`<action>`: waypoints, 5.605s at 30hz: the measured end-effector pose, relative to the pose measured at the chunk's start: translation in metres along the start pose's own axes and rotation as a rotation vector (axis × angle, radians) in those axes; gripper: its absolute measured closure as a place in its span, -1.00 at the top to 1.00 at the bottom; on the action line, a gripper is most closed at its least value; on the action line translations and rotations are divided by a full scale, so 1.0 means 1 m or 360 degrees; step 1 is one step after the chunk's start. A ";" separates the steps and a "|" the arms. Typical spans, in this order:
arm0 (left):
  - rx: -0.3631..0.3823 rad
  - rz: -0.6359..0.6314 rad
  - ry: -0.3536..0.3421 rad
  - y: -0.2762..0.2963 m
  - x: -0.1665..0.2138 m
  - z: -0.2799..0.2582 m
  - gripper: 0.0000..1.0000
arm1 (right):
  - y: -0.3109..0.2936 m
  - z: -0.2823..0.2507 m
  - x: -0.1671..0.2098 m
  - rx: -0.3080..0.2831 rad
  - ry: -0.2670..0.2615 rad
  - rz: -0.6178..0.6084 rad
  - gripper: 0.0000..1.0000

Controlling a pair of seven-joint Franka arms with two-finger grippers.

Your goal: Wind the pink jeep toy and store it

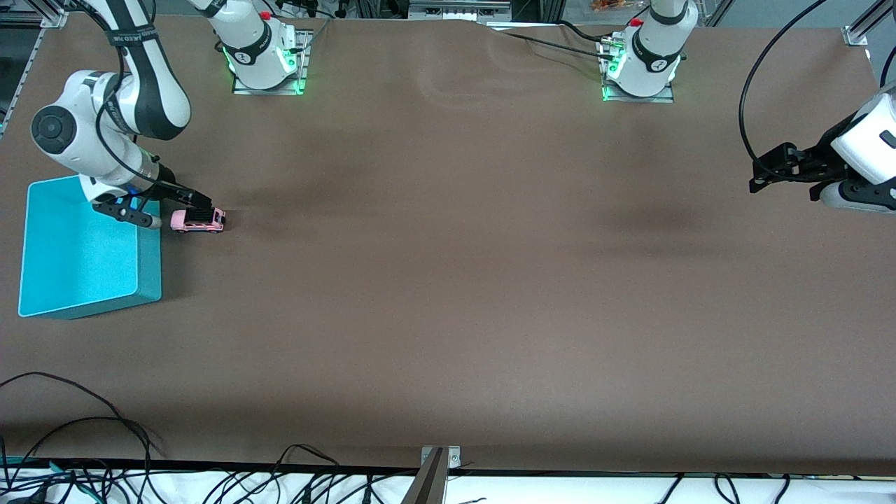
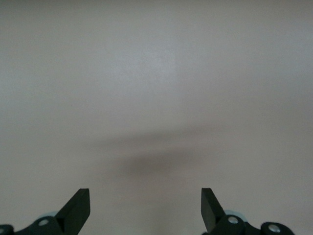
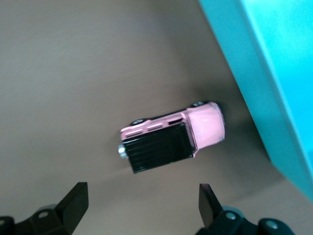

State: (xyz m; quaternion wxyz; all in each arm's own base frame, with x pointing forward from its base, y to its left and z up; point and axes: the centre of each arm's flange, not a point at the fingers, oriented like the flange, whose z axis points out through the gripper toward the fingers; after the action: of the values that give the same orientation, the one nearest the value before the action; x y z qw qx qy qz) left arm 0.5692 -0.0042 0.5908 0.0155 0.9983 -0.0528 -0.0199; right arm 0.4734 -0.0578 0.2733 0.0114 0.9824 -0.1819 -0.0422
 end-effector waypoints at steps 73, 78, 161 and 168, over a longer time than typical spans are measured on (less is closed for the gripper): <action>0.0001 -0.0004 0.0008 -0.001 0.000 -0.002 1.00 | 0.021 0.068 0.022 0.0209 0.0303 0.1503 0.04; 0.0002 -0.0004 0.0017 -0.001 0.001 -0.005 1.00 | 0.013 0.047 0.023 0.0206 0.0284 0.1466 0.04; 0.0006 -0.0006 0.0060 -0.002 0.001 -0.018 1.00 | 0.070 0.014 0.081 -0.0451 -0.0073 -0.0542 0.04; 0.0006 -0.0006 0.0060 -0.002 0.001 -0.018 1.00 | 0.043 0.013 0.078 -0.0442 -0.0052 -0.0526 0.04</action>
State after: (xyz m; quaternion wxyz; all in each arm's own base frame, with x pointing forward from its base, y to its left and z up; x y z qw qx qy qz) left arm 0.5713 -0.0016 0.6087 0.0145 0.9986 -0.0507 -0.0009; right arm 0.5292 -0.1255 0.2555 0.1365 0.9870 -0.0109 -0.0841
